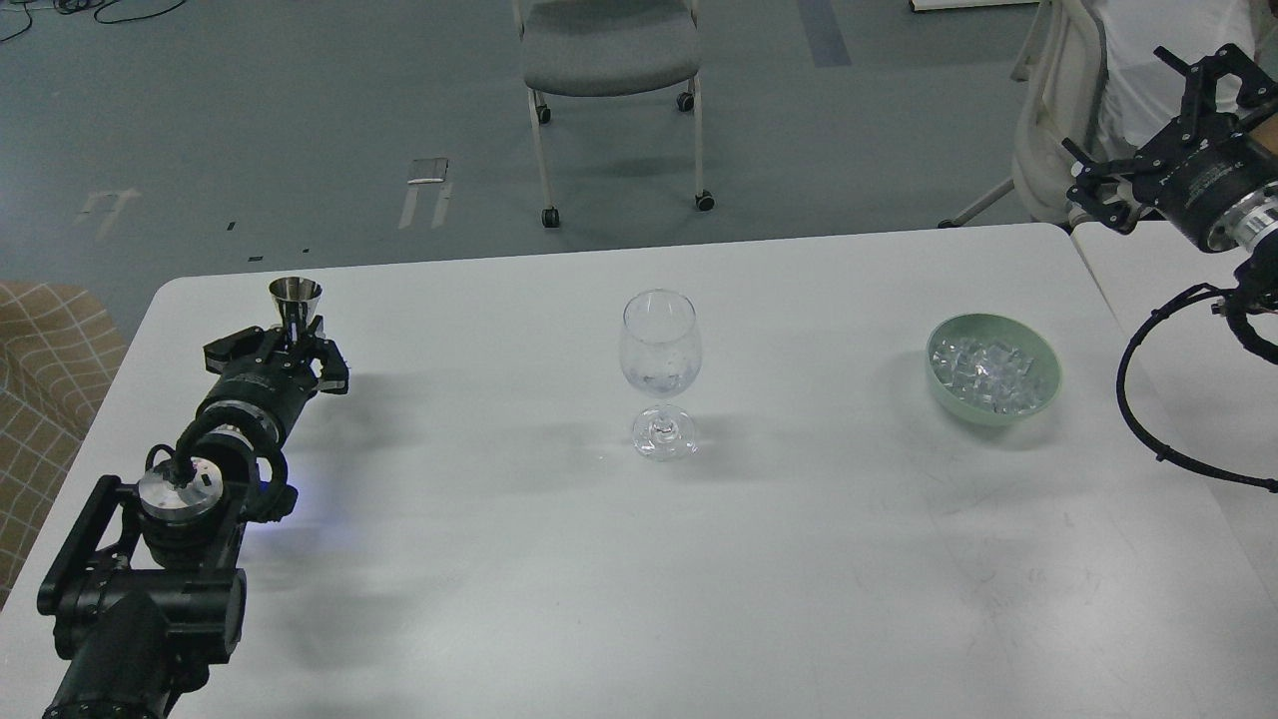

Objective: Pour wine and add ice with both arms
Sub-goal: 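Set the jigger cup upright and open the left gripper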

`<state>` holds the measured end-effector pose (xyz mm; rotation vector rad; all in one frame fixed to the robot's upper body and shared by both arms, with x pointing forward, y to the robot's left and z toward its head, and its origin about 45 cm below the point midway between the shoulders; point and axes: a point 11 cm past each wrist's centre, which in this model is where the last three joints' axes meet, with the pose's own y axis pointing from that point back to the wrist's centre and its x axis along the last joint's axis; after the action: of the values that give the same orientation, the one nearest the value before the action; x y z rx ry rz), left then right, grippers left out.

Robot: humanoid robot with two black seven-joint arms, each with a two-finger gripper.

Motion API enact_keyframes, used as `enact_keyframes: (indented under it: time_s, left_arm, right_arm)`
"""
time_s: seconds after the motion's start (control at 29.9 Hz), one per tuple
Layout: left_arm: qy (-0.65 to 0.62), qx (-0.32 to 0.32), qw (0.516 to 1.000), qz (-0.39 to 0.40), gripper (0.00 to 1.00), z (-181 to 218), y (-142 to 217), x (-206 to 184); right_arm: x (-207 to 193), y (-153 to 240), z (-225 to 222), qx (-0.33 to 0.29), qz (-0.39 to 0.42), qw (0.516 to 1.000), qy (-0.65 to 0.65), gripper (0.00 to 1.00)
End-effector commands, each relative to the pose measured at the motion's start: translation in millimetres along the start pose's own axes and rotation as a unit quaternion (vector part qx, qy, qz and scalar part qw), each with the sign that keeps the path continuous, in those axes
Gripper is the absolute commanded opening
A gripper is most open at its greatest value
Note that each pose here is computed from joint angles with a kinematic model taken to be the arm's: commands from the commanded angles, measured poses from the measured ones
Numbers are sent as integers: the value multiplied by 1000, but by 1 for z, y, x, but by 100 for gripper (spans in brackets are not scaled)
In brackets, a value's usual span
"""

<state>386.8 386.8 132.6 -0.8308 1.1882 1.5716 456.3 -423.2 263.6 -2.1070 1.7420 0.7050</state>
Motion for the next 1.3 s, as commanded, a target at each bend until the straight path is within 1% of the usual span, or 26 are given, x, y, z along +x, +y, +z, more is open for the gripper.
enact_keyframes:
  time_s: [0.0,0.07,0.17,0.2,0.23,0.3,0.47,0.7,1.0,1.2,1.27]
  left_arm:
    - [-2,2,1000,9,14,-1,0,7]
    - [-2,2,1000,11,15,-1,0,8]
    - [-3,4,1000,11,20,-2,-2,7]
    - [-2,3,1000,12,27,-1,-4,7]
    - [-1,2,1000,12,32,-1,-4,6]
    - [0,1,1000,15,37,0,-6,6]
    - [-1,2,1000,11,38,0,-9,0]
    - [-2,3,1000,12,39,-1,-8,1]
    - [-3,2,1000,12,40,1,-8,1]
    - [-2,2,1000,12,44,0,-8,1]
    - [-2,5,1000,12,49,-1,-8,1]
  right_arm:
    - [-1,0,1,-1,-2,1000,1,100]
    - [-1,0,1,-3,-2,1000,1,100]
    - [0,0,3,-7,0,1000,1,100]
    - [0,0,4,-8,0,1000,2,100]
    - [1,0,4,-9,1,1000,2,100]
    - [4,3,7,-12,4,1000,2,100]
    - [8,6,13,-19,10,1000,4,100]
    - [5,3,17,-30,10,999,10,100]
    - [4,2,15,-28,9,999,12,100]
    - [3,1,14,-27,7,1000,13,100]
    - [2,1,14,-28,7,1000,13,100]
